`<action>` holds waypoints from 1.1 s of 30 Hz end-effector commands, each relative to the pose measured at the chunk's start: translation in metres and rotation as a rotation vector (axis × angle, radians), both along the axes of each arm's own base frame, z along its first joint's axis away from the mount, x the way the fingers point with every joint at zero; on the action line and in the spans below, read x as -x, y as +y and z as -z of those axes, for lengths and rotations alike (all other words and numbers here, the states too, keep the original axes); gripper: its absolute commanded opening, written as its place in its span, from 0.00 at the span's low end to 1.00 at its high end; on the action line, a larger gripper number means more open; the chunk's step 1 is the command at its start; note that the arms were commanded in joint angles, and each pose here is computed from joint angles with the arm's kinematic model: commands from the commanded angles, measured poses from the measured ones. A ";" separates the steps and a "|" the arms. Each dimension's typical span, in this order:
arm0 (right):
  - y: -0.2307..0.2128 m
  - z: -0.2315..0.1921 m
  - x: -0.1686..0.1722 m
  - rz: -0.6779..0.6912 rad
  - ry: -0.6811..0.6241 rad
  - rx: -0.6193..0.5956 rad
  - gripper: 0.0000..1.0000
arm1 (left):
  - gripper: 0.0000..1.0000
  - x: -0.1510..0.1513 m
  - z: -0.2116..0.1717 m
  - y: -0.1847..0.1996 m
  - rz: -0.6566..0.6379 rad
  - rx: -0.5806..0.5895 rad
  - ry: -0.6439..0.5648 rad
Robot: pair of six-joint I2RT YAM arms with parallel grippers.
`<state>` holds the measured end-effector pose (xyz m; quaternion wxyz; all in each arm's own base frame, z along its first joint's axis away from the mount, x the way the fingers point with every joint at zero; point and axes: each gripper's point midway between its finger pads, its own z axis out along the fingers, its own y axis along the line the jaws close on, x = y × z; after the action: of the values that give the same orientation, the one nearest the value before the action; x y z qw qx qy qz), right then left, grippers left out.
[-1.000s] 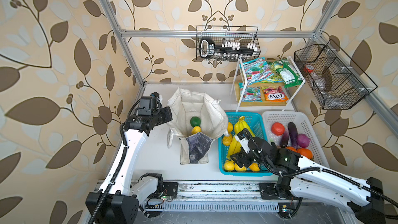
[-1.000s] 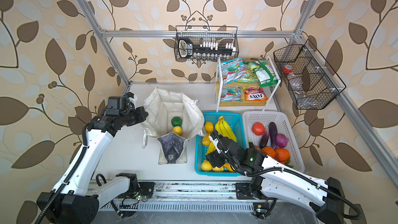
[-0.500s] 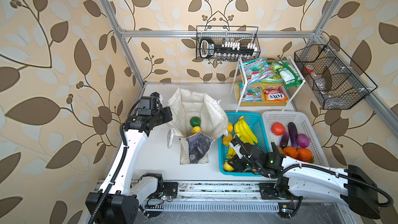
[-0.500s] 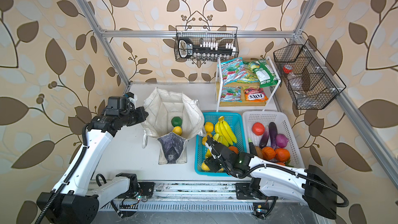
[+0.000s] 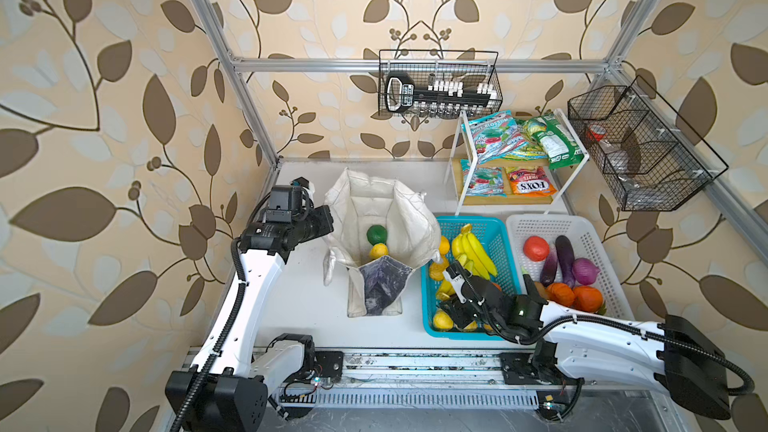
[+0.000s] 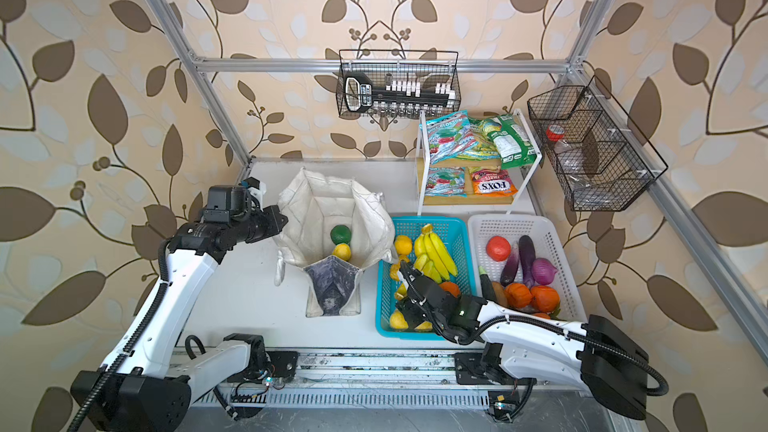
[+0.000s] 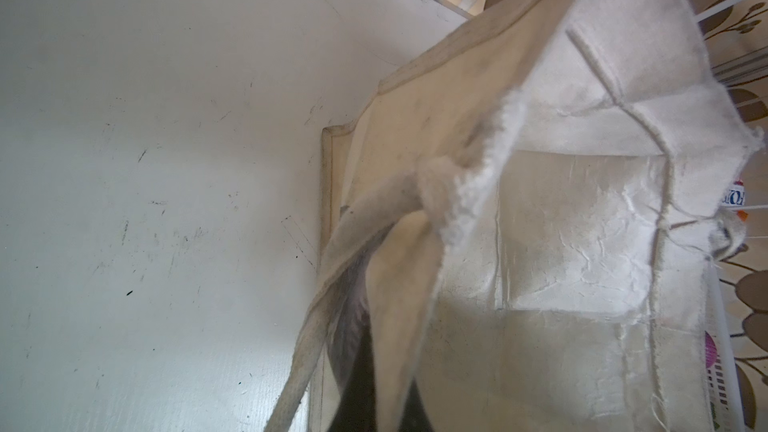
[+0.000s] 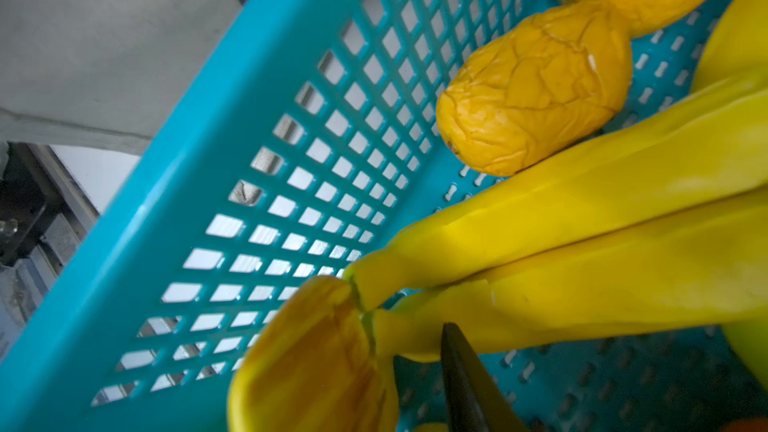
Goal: Place the food into the grocery bag and tie it
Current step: 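Lower the right gripper onto the banana bunch stem in the teal basket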
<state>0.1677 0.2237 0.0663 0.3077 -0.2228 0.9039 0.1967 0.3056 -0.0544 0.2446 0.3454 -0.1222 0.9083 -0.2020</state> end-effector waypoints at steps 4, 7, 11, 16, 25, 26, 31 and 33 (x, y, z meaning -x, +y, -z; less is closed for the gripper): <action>-0.008 -0.012 -0.005 0.034 -0.060 -0.015 0.34 | 0.00 -0.005 -0.011 0.001 -0.003 0.017 -0.057; -0.008 -0.012 -0.005 0.037 -0.062 -0.021 0.31 | 0.00 -0.006 -0.010 0.001 -0.005 0.013 -0.052; -0.003 -0.008 -0.005 0.023 -0.049 -0.021 0.29 | 0.00 -0.006 -0.009 0.001 -0.002 0.013 -0.048; -0.004 -0.001 -0.008 0.040 -0.048 -0.004 0.31 | 0.00 -0.006 -0.009 0.000 0.002 0.017 -0.048; 0.008 -0.017 -0.024 0.075 -0.136 -0.037 0.43 | 0.00 -0.006 -0.010 -0.001 0.009 0.022 -0.052; 0.007 -0.017 -0.027 0.101 -0.153 -0.026 0.43 | 0.00 -0.005 -0.010 -0.001 0.010 0.015 -0.053; 0.003 -0.013 -0.032 0.160 -0.205 0.019 0.39 | 0.00 -0.004 -0.013 0.005 -0.013 -0.013 -0.063; 0.002 -0.015 -0.032 0.174 -0.239 0.035 0.38 | 0.00 -0.005 -0.012 0.003 -0.004 -0.003 -0.063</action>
<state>0.1888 0.2308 0.0708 0.3843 -0.1990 0.8888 0.1509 0.3052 -0.0561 0.2448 0.3440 -0.1198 0.9081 -0.2065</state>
